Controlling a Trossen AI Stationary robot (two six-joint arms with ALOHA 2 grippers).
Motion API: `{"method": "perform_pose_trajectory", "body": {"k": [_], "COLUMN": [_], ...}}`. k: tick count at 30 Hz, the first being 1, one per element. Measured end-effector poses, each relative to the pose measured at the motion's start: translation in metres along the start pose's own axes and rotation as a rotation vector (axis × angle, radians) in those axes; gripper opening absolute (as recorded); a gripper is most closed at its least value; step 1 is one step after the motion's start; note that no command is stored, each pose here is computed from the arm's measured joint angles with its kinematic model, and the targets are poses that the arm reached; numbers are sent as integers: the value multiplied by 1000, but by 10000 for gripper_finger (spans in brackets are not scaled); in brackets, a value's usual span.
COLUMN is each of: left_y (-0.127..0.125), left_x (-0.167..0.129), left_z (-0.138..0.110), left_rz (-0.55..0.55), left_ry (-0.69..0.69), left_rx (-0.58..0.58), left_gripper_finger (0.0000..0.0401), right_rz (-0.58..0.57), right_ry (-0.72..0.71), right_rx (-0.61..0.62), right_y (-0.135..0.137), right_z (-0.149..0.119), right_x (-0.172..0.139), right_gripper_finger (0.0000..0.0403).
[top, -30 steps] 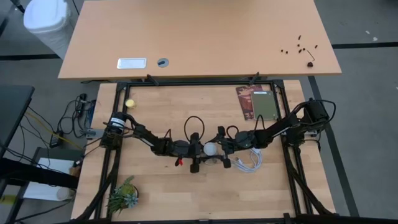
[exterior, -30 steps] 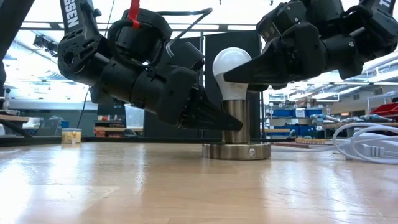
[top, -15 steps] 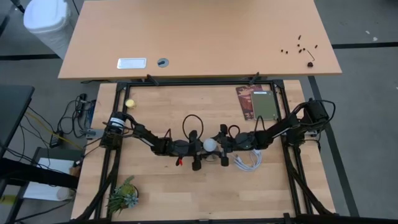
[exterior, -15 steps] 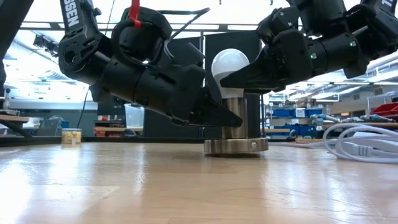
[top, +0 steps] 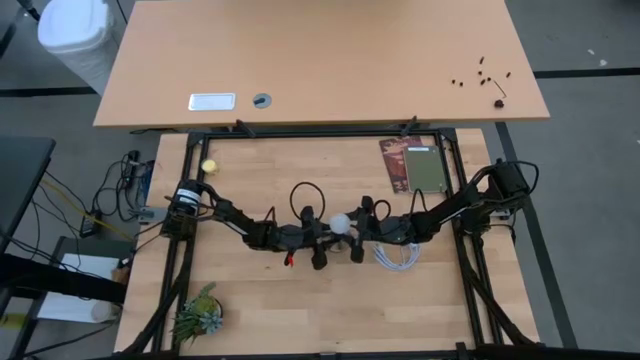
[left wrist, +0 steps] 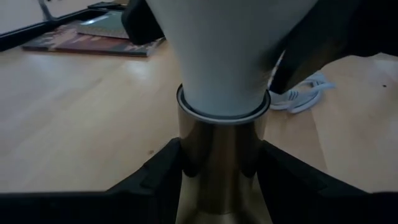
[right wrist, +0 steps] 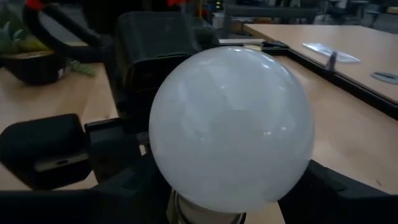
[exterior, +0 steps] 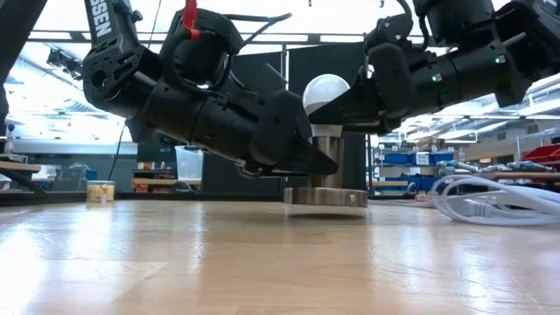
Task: Screw lightbulb
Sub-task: Insert the light bulb into the lamp
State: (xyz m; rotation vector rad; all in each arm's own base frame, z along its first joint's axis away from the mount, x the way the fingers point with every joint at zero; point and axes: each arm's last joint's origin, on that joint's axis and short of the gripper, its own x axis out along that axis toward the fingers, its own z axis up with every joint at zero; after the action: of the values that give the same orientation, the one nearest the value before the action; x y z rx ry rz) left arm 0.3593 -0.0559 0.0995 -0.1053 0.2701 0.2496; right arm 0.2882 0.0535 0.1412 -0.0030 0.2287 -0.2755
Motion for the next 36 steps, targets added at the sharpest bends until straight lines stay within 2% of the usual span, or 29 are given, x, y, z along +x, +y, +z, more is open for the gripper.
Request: {"method": "perform_pose_trajectory", "body": {"k": [3,7,12,18,23,30,36], "left_y": [0,0,0,-2,-2,-2,-2], "left_x": [0,0,-1,-1,-1,-1,-1], "left_z": [0,-1,-3,-4,-4,-5,-5], "left_rz": [5,6,-6,-15,-20,-30,-43], "left_ry": [1,6,21,25,30,44,46], "left_rx": [-14,-12,-8,-5,19,29,54], "left_gripper_finger": [184,184,184,184,184,184,184], "right_rz": [-5,45,65,155,166,207,260], "right_ry": [7,18,73,287,456,592,674], "right_rx": [12,-39,-82,-158,-233,-329,-328], "right_y": [0,1,-2,-3,1,2,-7], "right_z": [-1,-2,1,21,43,85,113], "right_x": [0,0,-3,3,9,11,11], "right_gripper_finger": [248,255,290,356,395,384,374]}}
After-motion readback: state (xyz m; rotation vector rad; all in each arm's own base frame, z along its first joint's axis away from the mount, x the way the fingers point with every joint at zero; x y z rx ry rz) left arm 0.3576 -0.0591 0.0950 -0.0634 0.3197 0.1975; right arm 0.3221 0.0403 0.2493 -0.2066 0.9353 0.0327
